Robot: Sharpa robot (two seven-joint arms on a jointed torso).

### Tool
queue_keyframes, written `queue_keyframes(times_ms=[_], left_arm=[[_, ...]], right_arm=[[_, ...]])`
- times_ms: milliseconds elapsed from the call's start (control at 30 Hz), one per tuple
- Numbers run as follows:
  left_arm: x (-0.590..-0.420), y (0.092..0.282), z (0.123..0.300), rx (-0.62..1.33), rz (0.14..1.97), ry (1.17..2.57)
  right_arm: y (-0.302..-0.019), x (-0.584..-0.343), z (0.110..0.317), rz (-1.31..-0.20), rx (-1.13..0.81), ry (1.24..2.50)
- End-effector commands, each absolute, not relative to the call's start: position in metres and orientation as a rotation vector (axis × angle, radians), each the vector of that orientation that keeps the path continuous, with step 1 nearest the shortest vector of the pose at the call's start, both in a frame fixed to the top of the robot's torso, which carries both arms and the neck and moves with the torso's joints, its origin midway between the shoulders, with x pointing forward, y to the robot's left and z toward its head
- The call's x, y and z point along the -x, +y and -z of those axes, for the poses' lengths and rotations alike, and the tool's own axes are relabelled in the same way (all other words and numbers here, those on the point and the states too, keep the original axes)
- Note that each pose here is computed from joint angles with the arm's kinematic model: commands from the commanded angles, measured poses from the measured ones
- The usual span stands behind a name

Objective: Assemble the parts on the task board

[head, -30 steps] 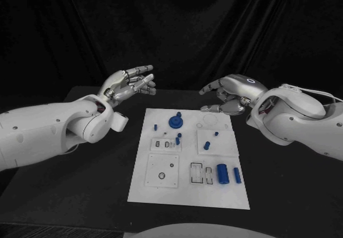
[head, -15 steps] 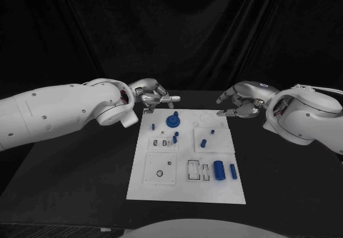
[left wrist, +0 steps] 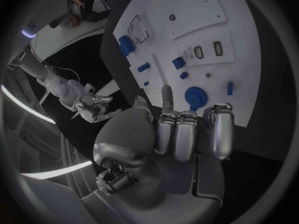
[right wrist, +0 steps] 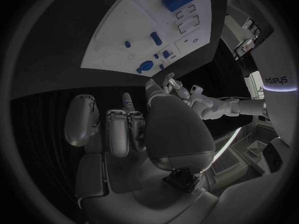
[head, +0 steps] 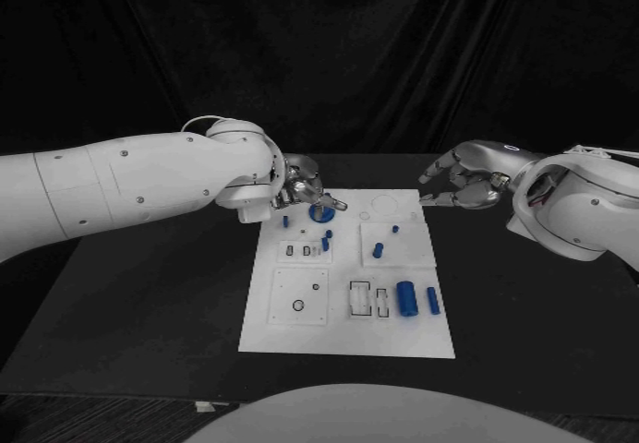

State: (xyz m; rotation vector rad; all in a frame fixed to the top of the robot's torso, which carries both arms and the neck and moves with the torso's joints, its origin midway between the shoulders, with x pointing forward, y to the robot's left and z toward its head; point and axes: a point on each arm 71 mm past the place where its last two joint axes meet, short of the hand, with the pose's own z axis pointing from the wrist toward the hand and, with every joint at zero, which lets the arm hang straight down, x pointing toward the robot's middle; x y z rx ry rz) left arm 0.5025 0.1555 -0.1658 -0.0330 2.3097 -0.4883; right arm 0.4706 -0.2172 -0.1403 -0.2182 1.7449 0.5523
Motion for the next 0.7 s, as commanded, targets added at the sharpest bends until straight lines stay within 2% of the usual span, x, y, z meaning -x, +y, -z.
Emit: queue_keyframes(times_ms=[33, 700], left_arm=[[-0.501, 0.158, 0.169, -0.029, 0.277, 2.384], [-0.508, 0.14, 0.173, -0.072, 0.184, 2.421]], right_arm=[[-0.22, -0.47, 0.146, -0.529, 0.204, 1.772], [-0.224, -0.469, 0.16, -0.537, 0.185, 1.772]])
